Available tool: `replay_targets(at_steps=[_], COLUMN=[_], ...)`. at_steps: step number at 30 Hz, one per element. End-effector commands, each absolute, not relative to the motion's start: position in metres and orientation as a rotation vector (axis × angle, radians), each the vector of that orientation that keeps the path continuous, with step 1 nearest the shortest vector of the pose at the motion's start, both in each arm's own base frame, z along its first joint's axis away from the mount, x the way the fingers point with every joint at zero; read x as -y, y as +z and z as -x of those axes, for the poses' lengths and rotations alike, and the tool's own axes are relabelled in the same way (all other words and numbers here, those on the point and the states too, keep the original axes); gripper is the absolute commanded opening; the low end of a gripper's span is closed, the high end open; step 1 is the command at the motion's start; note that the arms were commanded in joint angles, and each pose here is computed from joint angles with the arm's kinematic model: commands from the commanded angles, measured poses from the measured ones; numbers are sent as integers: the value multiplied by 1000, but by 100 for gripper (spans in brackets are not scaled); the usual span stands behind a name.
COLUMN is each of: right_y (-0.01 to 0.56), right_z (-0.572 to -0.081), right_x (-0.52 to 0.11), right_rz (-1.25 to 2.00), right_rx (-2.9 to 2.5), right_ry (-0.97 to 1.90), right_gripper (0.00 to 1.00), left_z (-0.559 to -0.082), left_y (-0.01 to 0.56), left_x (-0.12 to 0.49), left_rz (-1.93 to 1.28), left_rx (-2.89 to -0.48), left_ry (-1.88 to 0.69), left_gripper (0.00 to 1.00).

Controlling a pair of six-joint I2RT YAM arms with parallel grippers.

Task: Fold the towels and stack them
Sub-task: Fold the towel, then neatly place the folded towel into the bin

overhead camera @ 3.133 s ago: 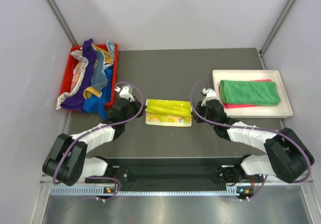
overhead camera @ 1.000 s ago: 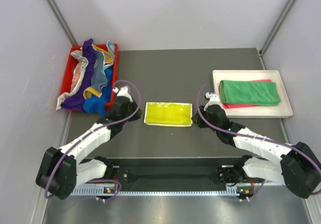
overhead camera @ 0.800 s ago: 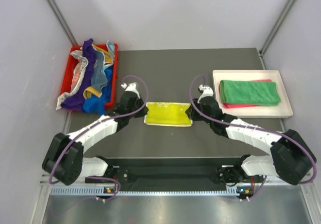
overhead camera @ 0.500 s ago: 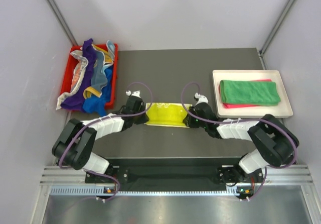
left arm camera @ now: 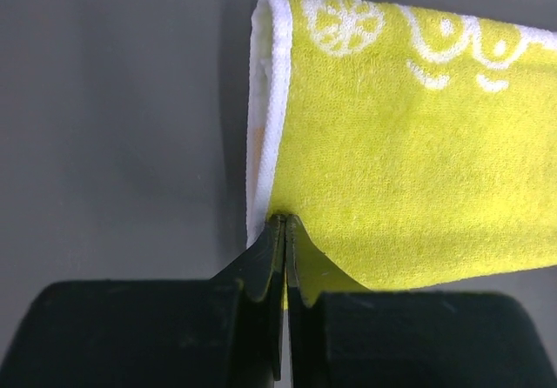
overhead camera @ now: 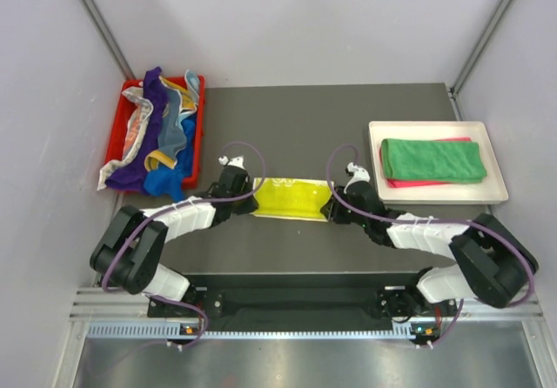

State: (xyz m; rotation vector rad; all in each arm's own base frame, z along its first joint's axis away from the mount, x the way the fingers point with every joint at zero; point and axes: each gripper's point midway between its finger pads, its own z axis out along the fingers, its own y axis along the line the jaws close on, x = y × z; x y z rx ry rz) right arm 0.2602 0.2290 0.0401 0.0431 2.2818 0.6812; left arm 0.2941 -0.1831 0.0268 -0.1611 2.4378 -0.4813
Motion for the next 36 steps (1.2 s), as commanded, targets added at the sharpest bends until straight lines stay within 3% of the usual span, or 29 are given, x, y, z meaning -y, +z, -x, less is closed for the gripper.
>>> replay_targets(at_steps=[1,12,16,36], right_y=[62,55,51,14], right_z=[-269,-288,-298,-294], right_x=[-212,-197,-210,-234], right_rz=[-61,-90,-64,-63], right_rx=[-2248,-2247,-2252,-2399], right_ry=[610,582,625,583], right_gripper=[34,57,61,43], left_z=[-302,-325,-326,-318], left_y=[45,83,83,59], left_x=[180,196,202,203], left_rz=[113,43,29,42], left_rx=[-2415,-2351,-2359,-2405], left_ry=[-436,-469,-473,-460], left_gripper=[3,8,8,6])
